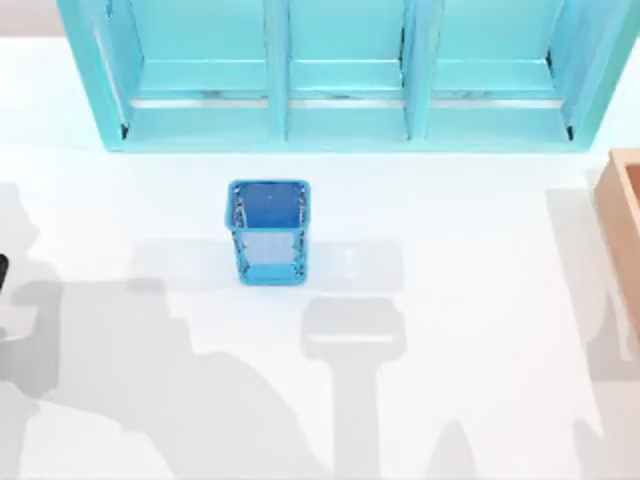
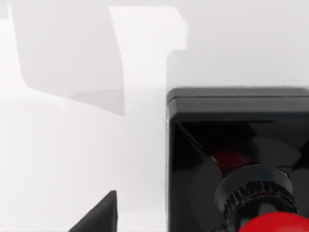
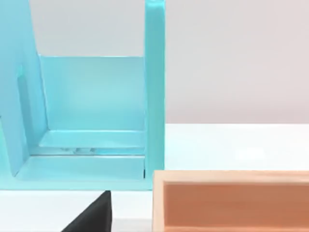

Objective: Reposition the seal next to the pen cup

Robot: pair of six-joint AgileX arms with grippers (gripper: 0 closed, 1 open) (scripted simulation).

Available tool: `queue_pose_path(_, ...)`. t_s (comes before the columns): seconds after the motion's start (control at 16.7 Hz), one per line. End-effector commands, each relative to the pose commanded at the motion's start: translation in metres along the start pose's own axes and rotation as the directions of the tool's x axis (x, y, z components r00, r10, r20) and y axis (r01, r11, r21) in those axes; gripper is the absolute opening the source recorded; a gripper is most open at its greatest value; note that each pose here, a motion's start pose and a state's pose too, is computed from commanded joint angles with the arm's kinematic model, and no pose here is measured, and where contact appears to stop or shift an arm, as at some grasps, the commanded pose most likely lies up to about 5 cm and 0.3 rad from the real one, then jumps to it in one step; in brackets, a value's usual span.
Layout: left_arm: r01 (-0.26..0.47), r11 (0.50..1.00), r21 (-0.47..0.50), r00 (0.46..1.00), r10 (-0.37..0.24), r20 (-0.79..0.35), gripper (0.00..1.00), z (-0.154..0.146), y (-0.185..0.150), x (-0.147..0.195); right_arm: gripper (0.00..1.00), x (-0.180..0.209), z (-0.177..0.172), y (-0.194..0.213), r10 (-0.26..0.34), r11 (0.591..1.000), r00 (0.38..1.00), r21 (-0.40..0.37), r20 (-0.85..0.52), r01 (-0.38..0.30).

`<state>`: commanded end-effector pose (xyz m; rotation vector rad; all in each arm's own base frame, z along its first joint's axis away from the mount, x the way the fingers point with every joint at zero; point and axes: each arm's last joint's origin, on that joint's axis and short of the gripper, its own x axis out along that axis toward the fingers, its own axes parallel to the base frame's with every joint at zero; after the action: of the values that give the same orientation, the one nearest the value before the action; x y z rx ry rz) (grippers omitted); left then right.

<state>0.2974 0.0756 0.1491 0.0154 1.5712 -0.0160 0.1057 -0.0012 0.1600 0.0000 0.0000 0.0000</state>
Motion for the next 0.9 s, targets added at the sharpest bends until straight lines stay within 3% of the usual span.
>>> queue_pose_path(0.66,0.000,1.000,0.000,1.000,0.000,0.000,0.02,0.0000,0.0000,0.0000,1.00,0.0000,0.0000,0.0000,0.000,1.000,1.000,0.000,0.000,0.000)
queue_pose_path(0.9,0.000,1.000,0.000,1.000,0.000,0.000,0.00,0.0000,0.0000,0.0000,1.00,0.0000,0.0000,0.0000,0.000,1.000,1.000,0.000,0.000,0.000)
